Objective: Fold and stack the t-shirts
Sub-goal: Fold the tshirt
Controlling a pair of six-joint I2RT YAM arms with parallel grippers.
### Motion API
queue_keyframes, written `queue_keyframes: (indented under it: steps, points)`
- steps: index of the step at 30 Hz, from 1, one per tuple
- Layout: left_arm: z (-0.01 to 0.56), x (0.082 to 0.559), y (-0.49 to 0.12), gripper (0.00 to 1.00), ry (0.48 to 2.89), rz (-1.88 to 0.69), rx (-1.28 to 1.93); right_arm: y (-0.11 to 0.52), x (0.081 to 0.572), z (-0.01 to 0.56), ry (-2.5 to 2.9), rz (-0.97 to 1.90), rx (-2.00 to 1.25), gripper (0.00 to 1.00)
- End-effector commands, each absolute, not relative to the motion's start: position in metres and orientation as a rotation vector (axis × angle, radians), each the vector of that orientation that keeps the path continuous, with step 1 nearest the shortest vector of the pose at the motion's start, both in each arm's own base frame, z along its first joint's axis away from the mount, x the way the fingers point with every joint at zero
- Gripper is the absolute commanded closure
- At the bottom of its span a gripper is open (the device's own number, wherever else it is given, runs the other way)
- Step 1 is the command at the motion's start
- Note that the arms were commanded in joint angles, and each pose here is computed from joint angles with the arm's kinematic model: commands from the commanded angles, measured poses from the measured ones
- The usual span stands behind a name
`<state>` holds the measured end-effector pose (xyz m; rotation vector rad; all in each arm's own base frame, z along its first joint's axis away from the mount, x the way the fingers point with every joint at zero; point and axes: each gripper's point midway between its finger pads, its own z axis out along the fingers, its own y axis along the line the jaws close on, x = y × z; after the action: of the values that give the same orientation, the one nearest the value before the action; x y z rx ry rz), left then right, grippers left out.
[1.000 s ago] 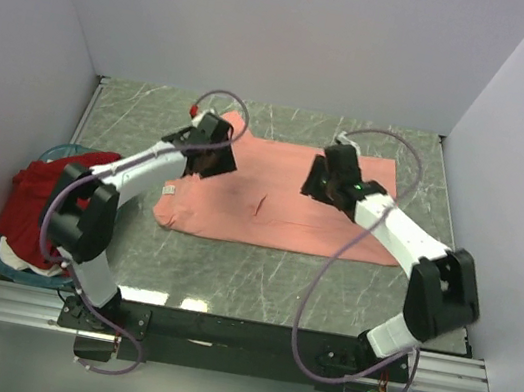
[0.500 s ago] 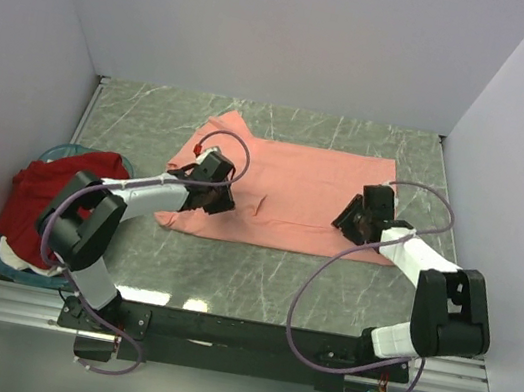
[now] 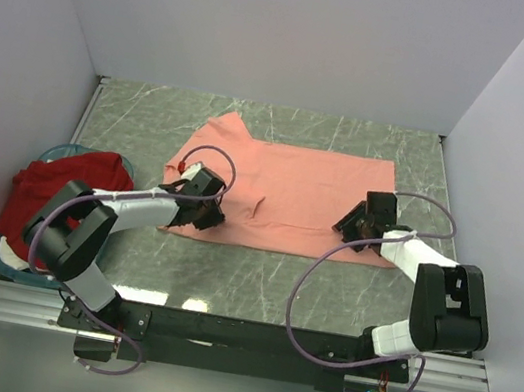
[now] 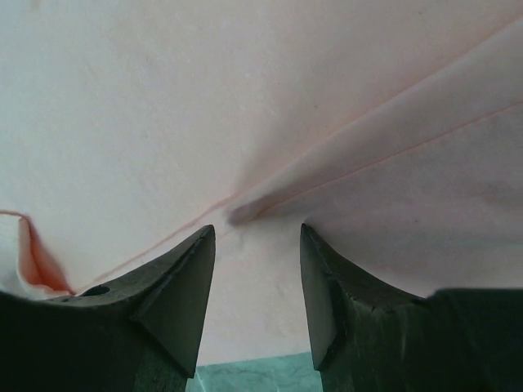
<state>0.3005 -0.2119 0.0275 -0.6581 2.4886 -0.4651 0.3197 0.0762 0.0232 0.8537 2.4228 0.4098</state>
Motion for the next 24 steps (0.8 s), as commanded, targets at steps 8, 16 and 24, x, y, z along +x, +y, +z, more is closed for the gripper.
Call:
queue_keyframes:
  steps: [8, 16, 24]
  points:
    - [0.014, 0.250, -0.179, 0.67, 2.528, -0.407, -0.770, 0.071, 0.252, 0.005, 2.525, 0.377, 0.981, 0.47]
    - [0.011, 0.216, -0.162, 0.67, 2.522, -0.436, -0.817, 0.072, 0.218, 0.003, 2.529, 0.416, 0.969, 0.47]
    - [0.042, 0.211, -0.159, 0.67, 2.466, -0.499, -0.792, 0.073, 0.213, 0.029, 2.474, 0.468, 0.894, 0.48]
